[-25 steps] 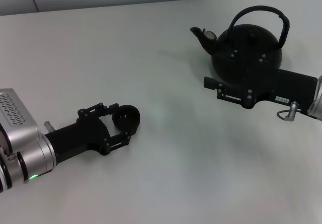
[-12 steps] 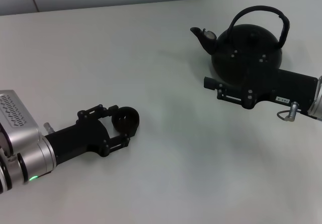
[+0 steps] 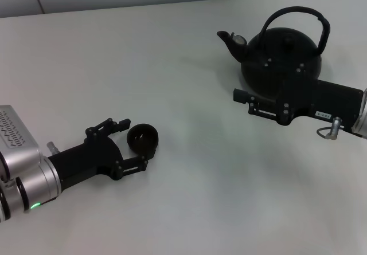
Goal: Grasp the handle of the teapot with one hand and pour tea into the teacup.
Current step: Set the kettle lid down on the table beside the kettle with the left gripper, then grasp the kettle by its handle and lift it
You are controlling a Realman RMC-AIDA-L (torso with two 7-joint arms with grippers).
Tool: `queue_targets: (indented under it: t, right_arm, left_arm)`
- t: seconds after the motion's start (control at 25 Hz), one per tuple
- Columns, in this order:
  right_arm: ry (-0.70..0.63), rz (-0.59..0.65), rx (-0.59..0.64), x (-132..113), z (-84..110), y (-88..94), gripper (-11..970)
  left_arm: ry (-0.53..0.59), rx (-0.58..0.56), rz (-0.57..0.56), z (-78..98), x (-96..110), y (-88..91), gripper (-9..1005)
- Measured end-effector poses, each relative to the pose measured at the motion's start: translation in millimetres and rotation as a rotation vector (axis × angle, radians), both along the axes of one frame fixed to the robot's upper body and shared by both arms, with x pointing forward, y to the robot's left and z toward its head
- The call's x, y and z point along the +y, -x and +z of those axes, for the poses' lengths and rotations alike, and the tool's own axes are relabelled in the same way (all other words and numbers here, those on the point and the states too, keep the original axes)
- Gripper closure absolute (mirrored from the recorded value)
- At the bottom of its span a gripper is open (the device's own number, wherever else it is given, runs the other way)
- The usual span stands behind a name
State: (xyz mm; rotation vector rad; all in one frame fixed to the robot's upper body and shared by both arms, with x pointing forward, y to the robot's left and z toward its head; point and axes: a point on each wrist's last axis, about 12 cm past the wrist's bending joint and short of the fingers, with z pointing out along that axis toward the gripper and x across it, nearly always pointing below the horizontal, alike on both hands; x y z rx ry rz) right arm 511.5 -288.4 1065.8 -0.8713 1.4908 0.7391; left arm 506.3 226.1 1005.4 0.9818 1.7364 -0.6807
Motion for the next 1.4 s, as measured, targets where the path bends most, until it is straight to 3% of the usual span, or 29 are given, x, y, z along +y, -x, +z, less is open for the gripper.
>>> queue_targets:
  t: [0.12, 0.68, 1.2, 1.4]
  right_arm:
    - [-0.001, 0.000, 0.002, 0, -0.4, 0.7, 341]
    - [-0.003, 0.001, 0.002, 0, -0.4, 0.7, 341]
    - [-0.002, -0.003, 0.004, 0, -1.3, 1.1, 340]
    - [0.000, -0.004, 0.003, 0, -1.7, 1.5, 339]
  left_arm:
    - [-0.002, -0.002, -0.006, 0.1, -1, 0.6, 129]
    - [0.021, -0.049, -0.026, 8.6, 3, 4.9, 133]
    - [0.106, -0.121, -0.165, 27.8, 12, 24.5, 133]
    - [0.084, -0.089, -0.278, 46.0, 32, 25.5, 133]
